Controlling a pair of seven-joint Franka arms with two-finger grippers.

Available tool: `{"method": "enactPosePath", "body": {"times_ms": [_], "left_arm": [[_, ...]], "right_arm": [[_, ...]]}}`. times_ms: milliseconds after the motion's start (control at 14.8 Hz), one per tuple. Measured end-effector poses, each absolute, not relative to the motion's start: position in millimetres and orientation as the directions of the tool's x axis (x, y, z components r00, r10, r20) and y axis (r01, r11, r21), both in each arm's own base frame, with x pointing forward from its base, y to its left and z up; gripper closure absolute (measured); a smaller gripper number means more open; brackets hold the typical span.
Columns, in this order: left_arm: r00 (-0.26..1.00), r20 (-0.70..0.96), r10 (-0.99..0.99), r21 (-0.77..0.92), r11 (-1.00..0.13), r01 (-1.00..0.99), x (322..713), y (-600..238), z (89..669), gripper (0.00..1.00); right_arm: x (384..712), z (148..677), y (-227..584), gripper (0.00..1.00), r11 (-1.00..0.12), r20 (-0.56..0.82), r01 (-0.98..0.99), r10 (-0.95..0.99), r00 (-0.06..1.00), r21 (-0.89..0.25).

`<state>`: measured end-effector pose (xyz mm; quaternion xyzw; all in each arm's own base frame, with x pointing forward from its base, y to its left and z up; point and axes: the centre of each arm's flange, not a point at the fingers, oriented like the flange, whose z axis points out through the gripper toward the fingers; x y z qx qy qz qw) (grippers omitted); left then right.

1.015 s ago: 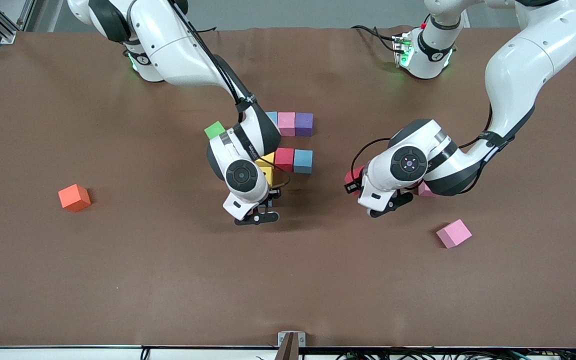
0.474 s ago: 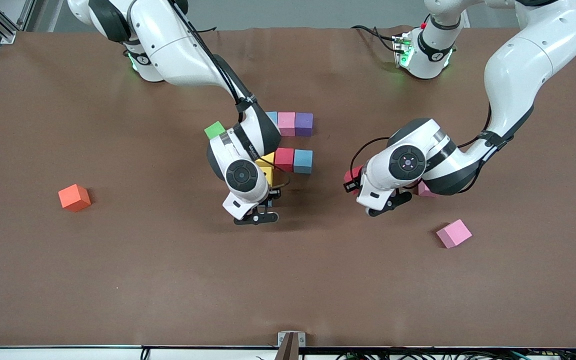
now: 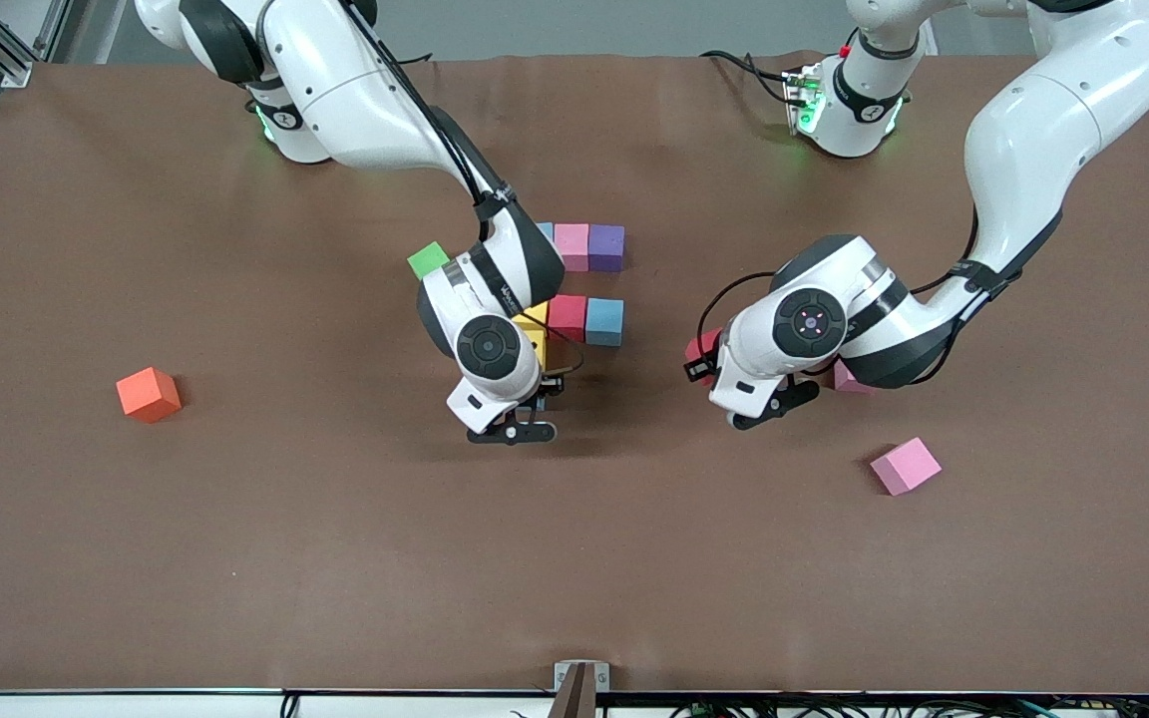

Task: Arrange 11 blocks into digit 3

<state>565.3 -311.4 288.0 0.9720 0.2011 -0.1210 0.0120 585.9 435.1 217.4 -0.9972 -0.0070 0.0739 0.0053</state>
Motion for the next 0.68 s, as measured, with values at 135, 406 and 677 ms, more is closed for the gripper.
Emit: {"method": "enactPosePath", "body": {"times_ms": [135, 406, 677], "left_arm": [[0.891, -0.24, 0.385, -0.023, -0.92, 0.391, 564.5, -312.9, 289.3, 0.4], [0.893, -0.24, 0.381, -0.019, -0.921, 0.388, 563.5, -314.9, 291.3, 0.4], [0.893, -0.24, 0.381, -0.019, -0.921, 0.388, 563.5, -314.9, 291.4, 0.4]], "right_arm": [[585.6, 217.3, 435.1, 0.44, -1.0, -0.149, 0.013, 0.015, 0.989, -0.01], [585.1, 217.3, 435.1, 0.44, -1.0, -0.152, 0.014, 0.015, 0.988, -0.009], [584.7, 217.2, 435.0, 0.44, -1.0, -0.155, 0.014, 0.015, 0.988, -0.008]]}}
